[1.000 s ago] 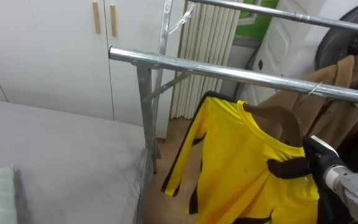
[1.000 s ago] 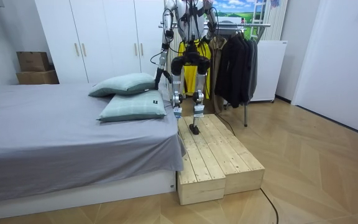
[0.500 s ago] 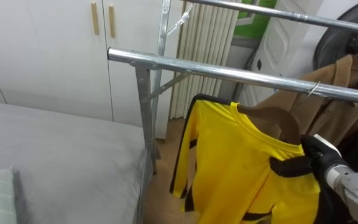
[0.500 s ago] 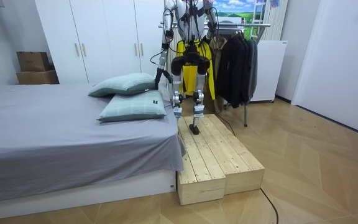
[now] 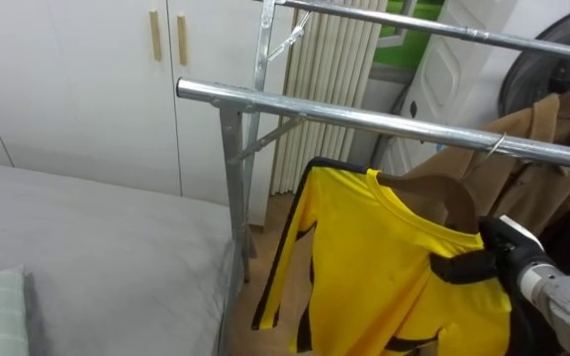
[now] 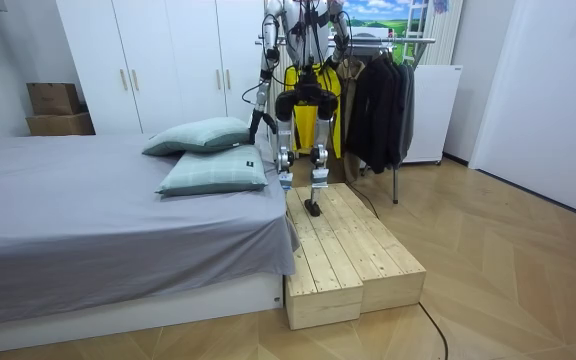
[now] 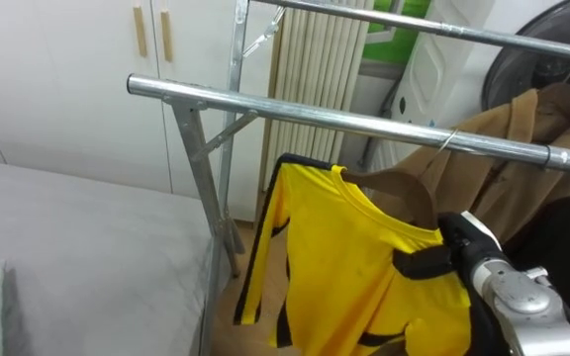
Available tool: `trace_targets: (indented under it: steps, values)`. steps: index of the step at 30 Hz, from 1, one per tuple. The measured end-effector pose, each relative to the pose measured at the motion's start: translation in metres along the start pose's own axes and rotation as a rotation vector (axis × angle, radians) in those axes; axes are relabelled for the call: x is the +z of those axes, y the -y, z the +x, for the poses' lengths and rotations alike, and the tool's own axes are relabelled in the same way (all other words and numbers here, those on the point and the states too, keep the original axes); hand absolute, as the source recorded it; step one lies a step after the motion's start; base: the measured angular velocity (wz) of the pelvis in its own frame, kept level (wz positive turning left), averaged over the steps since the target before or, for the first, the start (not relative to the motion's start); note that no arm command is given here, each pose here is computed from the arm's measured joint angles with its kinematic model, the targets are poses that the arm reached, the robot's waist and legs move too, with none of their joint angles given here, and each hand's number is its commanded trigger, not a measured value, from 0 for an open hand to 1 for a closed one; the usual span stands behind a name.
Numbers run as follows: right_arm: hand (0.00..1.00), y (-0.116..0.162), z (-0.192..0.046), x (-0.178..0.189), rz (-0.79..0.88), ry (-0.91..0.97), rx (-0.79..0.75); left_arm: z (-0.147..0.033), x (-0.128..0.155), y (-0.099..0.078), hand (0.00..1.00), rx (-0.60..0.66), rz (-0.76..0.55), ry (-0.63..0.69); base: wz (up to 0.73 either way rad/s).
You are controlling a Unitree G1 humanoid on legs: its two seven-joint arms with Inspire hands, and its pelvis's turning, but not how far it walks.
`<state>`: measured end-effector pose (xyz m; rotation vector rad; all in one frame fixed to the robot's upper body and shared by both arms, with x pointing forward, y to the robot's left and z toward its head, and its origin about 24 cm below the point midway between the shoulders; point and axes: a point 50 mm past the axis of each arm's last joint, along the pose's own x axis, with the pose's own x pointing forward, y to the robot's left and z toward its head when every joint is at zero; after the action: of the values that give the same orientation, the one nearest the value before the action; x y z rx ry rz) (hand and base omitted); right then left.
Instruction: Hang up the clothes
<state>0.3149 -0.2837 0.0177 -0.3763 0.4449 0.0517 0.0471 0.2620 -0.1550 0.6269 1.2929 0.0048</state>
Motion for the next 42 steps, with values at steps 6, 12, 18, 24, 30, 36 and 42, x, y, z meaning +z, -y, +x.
trace_targets:
  steps: [6, 12, 18, 24, 30, 36, 42]
  values:
    - [0.00, -0.0005, 0.0000, -0.0001, 0.000, -0.001, 0.011, 0.0006, 0.0003, -0.0032, 0.00, -0.019, 0.005, 0.001, 0.01]
    - [0.00, -0.0006, 0.0000, -0.0001, 0.000, -0.001, 0.011, 0.0009, 0.0006, -0.0041, 0.00, -0.029, 0.006, 0.002, 0.00]
    - [1.00, -0.0001, 0.0000, -0.0003, 0.001, -0.002, 0.001, 0.0009, 0.0010, -0.0042, 0.00, -0.028, 0.008, 0.004, 0.00]
    - [1.00, 0.0002, 0.0000, -0.0002, 0.003, -0.001, -0.006, 0.0009, 0.0009, -0.0043, 0.00, -0.023, 0.008, 0.003, 0.00]
    - [1.00, 0.0000, 0.0001, 0.0000, 0.001, 0.000, -0.004, 0.0009, 0.0010, -0.0042, 0.00, -0.023, 0.006, 0.004, 0.00]
    - [1.00, 0.0003, 0.0001, 0.0011, -0.005, 0.004, -0.012, 0.0007, 0.0006, -0.0038, 0.00, -0.025, 0.005, 0.003, 0.00]
    - [1.00, 0.0011, 0.0001, 0.0014, -0.006, 0.005, -0.029, 0.0007, 0.0008, -0.0037, 0.00, -0.025, 0.006, 0.004, 0.00]
